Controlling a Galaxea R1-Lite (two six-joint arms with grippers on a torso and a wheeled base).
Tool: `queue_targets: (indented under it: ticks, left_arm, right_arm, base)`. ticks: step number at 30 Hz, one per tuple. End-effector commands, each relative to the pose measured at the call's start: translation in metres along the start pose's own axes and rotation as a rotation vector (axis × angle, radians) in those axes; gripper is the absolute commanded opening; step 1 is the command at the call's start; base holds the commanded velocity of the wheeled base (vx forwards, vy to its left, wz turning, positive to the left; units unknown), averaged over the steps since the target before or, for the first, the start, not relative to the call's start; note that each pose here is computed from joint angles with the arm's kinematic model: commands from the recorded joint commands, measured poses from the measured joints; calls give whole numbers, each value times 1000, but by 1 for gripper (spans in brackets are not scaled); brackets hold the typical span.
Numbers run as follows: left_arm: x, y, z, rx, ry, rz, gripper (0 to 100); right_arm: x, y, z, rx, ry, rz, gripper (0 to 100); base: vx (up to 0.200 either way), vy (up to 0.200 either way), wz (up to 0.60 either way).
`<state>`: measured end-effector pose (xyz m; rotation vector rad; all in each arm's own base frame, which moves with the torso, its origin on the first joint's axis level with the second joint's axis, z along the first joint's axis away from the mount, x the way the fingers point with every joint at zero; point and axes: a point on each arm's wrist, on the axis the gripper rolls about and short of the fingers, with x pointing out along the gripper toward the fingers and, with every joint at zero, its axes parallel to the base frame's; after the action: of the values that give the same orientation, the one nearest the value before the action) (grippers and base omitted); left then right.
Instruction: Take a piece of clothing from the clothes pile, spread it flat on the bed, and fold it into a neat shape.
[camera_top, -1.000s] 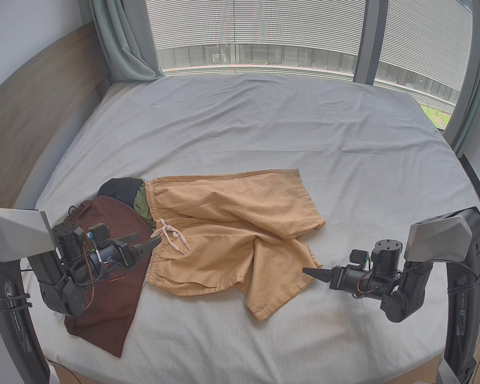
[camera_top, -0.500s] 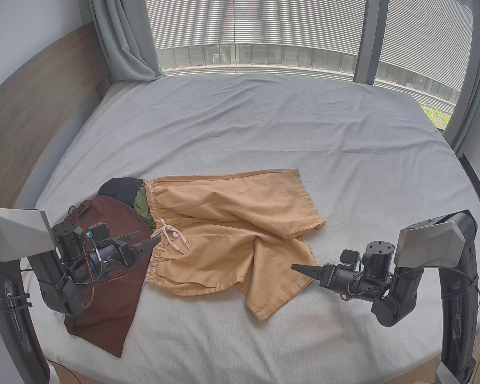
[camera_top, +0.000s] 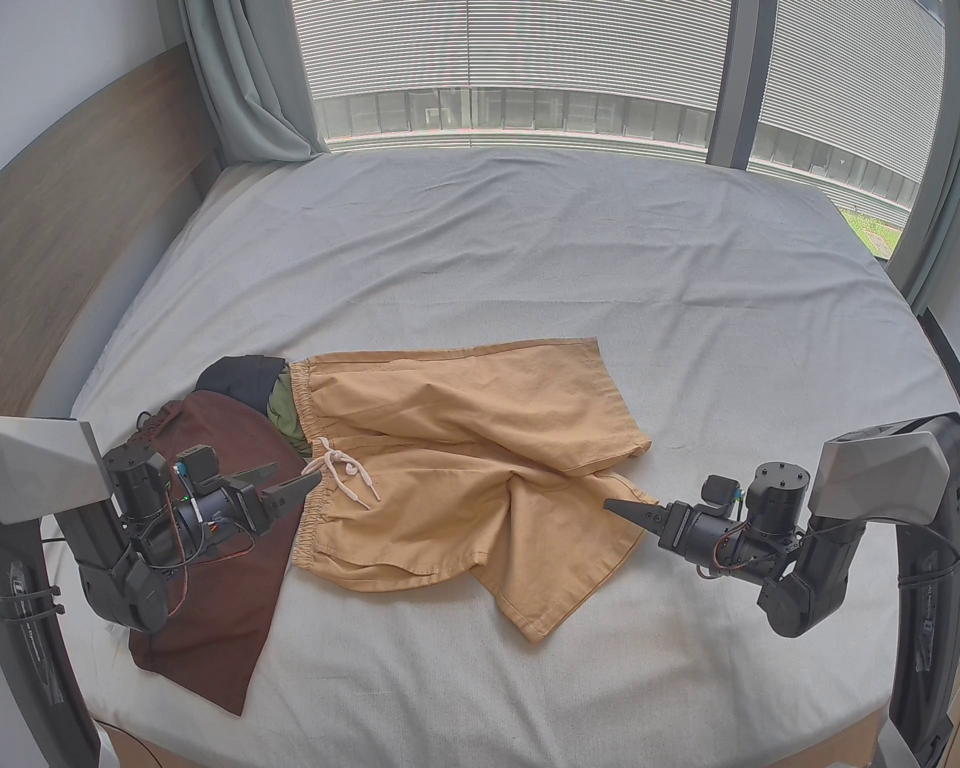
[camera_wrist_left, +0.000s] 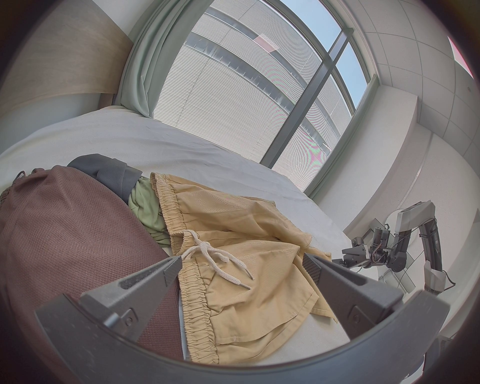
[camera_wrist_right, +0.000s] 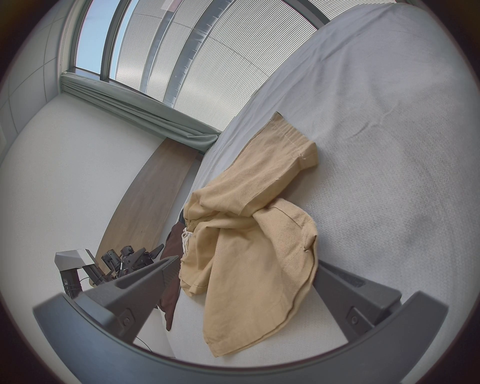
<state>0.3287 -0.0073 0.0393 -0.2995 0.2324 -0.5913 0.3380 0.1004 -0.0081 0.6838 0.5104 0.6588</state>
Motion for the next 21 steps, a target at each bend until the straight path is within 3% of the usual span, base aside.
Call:
queue_targets:
  ticks: [1,10,11,21]
  left_arm:
    - [0,0,-1,-1,2,-1,100]
    - [0,0,-1,-2,3,-1,100]
    - [0,0,-1,-2,3,-1,100]
    - [0,0,-1,-2,2,0,100]
  right_arm:
    - [-4,5,7,-11,-19,9,100]
    - [-4,1,8,-10,-25,0,100]
    - [-4,0,8,-9,-25,-2,0]
    - [-1,-10,11,-32,-41,-16,0]
  base:
    - [0,0,0]
    - [0,0,0]
    - [0,0,0]
    - [0,0,0]
